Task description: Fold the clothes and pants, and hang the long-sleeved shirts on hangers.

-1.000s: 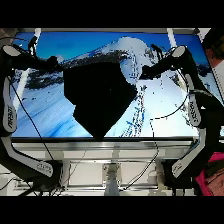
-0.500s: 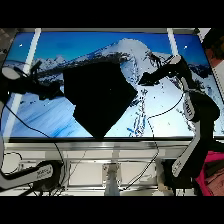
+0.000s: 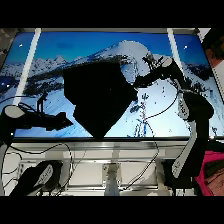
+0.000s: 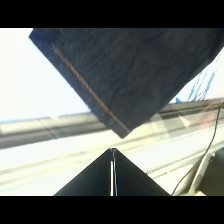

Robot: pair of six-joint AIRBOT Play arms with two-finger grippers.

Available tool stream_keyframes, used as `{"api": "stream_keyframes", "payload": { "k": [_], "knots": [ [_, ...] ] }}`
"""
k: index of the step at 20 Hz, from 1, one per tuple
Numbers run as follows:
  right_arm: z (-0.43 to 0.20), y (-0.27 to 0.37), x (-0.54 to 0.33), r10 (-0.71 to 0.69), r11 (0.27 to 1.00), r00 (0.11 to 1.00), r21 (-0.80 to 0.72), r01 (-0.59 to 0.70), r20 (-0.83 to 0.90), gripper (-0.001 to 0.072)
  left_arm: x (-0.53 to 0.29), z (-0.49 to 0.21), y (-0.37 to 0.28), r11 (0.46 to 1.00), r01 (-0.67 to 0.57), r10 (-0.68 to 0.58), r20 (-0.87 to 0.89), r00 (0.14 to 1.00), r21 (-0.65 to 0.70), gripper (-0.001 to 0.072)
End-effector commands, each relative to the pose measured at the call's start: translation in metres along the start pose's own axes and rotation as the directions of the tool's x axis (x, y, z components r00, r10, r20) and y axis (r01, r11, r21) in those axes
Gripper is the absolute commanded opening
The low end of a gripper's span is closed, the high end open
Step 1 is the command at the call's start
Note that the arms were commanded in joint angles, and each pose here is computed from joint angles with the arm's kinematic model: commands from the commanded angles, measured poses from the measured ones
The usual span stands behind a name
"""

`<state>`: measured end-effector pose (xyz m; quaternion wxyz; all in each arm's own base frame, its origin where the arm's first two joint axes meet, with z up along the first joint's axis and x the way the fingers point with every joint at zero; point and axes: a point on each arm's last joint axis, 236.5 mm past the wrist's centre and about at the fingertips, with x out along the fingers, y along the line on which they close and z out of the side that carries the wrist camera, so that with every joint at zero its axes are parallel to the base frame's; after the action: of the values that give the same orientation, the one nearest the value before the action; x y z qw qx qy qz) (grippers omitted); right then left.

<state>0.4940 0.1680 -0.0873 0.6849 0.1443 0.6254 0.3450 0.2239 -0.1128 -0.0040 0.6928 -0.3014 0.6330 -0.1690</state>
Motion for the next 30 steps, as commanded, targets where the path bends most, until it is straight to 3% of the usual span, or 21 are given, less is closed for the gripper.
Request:
{"api": "stream_keyframes", "payload": {
  "k": [1, 6, 7, 9, 10, 11, 12, 13, 16, 18, 20, 22, 30],
  "knots": [
    [-0.010, 0.015, 0.010, 0.020, 1.000, 0.998, -0.023, -0.021, -0.054, 0.0338, 0.004, -0.019, 0.002, 1.000, 0.007, -0.007, -0.011, 1.000, -0.023, 0.0008],
    [-0.026, 0.009, 0.025, -0.059, 0.998, 0.989, -0.047, 0.053, -0.135, 0.0321, 0.008, -0.028, -0.001, 1.000, 0.009, -0.009, -0.051, 0.999, -0.007, 0.0022],
    [-0.029, 0.009, 0.025, -0.057, 0.998, 0.987, -0.045, 0.050, -0.147, 0.0263, 0.011, -0.034, -0.005, 1.000, 0.010, -0.009, -0.076, 0.997, 0.013, 0.0022],
    [-0.031, 0.011, 0.025, -0.050, 0.998, 0.987, -0.044, 0.044, -0.152, 0.0062, 0.020, -0.050, -0.013, 0.997, 0.013, -0.003, -0.133, 0.991, 0.070, 0.0024],
    [-0.030, 0.012, 0.025, -0.048, 0.998, 0.987, -0.044, 0.041, -0.151, 0.0022, 0.026, -0.062, -0.016, 0.995, 0.013, 0.003, -0.172, 0.985, 0.097, 0.0118],
    [-0.029, 0.014, 0.025, -0.040, 0.999, 0.988, -0.042, 0.034, -0.147, 0.0022, 0.035, -0.075, -0.015, 0.997, 0.004, 0.013, -0.210, 0.978, 0.082, 0.0333],
    [-0.027, 0.017, 0.025, -0.025, 0.999, 0.990, -0.037, 0.020, -0.138, 0.0022, 0.043, -0.086, -0.012, 0.999, -0.014, 0.024, -0.234, 0.972, 0.044, 0.0425],
    [-0.024, 0.021, 0.026, -0.008, 0.999, 0.992, -0.033, 0.004, -0.126, 0.0022, 0.050, -0.093, -0.008, 0.999, -0.025, 0.033, -0.245, 0.969, 0.035, 0.0461],
    [-0.015, 0.037, 0.026, 0.057, 0.998, 0.995, -0.017, -0.058, -0.086, 0.0022, 0.068, -0.094, -0.004, 0.996, -0.016, -0.001, -0.209, 0.978, -0.082, 0.0473],
    [-0.005, 0.051, 0.026, 0.119, 0.993, 0.992, -0.003, -0.119, -0.045, 0.0022, 0.076, -0.084, -0.026, 0.973, 0.105, -0.135, -0.142, 0.981, -0.204, 0.0473],
    [0.005, 0.066, 0.024, 0.181, 0.983, 0.983, 0.011, -0.181, -0.004, 0.0022, 0.082, -0.062, -0.034, 0.953, 0.184, -0.196, -0.027, 0.980, -0.239, 0.0480],
    [0.006, 0.072, 0.022, 0.205, 0.979, 0.979, 0.022, -0.205, 0.002, 0.0022, 0.086, -0.047, -0.026, 0.952, 0.181, -0.175, 0.046, 0.984, -0.248, 0.0495],
    [0.027, 0.065, 0.022, 0.177, 0.980, 0.980, 0.075, -0.185, 0.093, 0.0021, 0.099, -0.067, -0.005, 0.970, 0.069, -0.079, -0.033, 0.996, -0.233, 0.0516]
  ]
}}
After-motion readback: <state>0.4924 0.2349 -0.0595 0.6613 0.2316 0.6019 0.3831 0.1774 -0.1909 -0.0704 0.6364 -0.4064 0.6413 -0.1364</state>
